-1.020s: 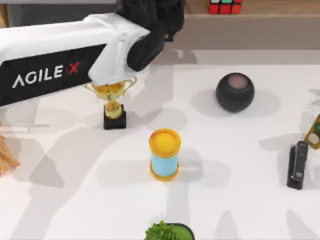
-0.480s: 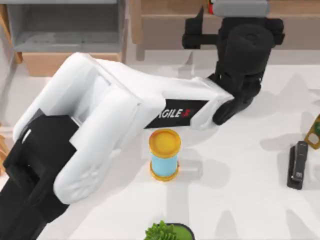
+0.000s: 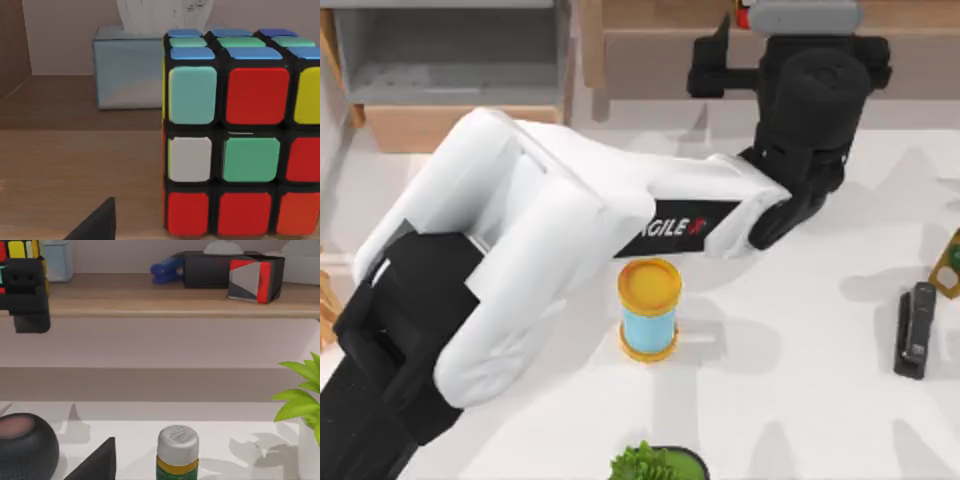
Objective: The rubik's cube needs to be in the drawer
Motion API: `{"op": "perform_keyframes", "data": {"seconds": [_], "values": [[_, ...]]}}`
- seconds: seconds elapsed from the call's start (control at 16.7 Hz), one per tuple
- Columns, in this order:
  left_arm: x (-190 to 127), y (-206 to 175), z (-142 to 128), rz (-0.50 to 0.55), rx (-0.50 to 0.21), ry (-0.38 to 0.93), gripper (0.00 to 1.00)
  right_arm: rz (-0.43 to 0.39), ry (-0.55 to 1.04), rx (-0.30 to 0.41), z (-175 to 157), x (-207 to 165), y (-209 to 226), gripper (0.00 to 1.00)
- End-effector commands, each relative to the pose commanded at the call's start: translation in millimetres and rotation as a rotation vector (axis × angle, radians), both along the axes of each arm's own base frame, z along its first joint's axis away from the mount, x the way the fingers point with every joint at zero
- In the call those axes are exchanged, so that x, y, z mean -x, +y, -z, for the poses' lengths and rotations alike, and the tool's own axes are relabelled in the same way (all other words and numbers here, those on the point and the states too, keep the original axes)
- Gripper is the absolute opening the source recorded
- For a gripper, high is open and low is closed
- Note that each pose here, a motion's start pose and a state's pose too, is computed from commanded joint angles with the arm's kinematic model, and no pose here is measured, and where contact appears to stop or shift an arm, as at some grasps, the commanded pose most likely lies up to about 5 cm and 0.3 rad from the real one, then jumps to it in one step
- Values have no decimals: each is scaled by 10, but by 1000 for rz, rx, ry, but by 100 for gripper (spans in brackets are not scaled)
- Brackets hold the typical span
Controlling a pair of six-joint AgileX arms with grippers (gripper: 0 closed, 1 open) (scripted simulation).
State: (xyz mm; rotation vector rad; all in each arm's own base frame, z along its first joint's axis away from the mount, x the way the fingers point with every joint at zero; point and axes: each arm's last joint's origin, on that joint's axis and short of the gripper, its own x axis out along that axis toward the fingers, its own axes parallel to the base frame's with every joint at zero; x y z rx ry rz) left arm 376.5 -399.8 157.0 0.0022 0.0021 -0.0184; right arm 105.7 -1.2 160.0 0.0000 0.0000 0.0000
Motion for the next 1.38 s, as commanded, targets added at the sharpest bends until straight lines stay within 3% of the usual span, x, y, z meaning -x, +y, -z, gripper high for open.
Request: {"op": "perform_keyframes", "data": {"seconds": [0.54,0.9,1.38], "values": [[-505,-33,-12,2,3,-3,100,0,0,0,0,0,0,100],[-560,-26,-6,2,3,-2,100,0,0,0,0,0,0,100],[-560,-26,-6,2,3,-2,40,0,0,0,0,0,0,100]]}}
